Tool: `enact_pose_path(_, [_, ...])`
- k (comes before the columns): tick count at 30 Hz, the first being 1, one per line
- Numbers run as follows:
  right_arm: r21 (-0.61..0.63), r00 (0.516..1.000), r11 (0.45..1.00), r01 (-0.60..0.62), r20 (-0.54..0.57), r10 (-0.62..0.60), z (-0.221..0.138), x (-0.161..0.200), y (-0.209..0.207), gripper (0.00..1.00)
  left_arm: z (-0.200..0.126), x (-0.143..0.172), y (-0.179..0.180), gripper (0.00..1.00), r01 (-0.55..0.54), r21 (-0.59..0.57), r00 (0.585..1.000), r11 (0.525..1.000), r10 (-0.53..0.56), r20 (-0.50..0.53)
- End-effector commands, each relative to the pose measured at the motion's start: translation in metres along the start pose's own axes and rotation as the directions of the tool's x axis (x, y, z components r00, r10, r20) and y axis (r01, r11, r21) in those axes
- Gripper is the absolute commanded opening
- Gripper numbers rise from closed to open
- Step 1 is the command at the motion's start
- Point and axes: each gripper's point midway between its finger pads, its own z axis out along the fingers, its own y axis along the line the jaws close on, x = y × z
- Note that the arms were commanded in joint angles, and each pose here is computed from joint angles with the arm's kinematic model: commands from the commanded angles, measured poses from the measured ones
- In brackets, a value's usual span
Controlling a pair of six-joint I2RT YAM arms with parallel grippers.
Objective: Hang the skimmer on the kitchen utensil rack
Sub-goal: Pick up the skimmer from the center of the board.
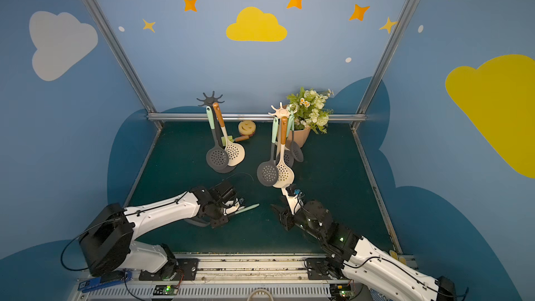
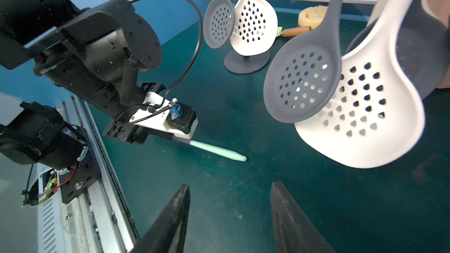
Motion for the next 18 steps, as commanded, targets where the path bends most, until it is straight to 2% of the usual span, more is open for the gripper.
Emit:
enact_pose_path(1, [0.044,0.999,0.998,-0.048,-0.001,0.048,0.0,-0.001,-0.008,0.53,-0.007,-0.003,-0.007,0.09,0.029,0.018,0.998,0.999,-0.03,0.047])
enact_pose_path(5, [0.108,0.986,0.981,-0.161,-0.021,0.164,0.007,0.004,-0.017,0.52,-0.008,-0.006,-0.01,0.08,0.022,0.011,0.997,1.0,-0.023,0.07])
enact_pose_path(12, [0.143,0.937,0.93,-0.338,-0.047,0.347,0.017,0.016,-0.018,0.52,0.0,-0.006,-0.005,0.04,-0.023,-0.068,0.999,0.997,0.025,0.031])
enact_pose_path(15, [0.19,0.906,0.892,-0.41,-0.027,0.422,0.016,0.024,-0.027,0.52,-0.004,-0.012,-0.003,0.04,-0.024,-0.092,0.999,0.995,0.028,0.047])
enact_pose_path(18, [0.249,0.84,0.812,-0.527,0.009,0.542,0.014,0.038,-0.038,0.52,-0.014,-0.019,-0.002,0.03,-0.02,-0.117,0.996,0.993,0.03,0.08])
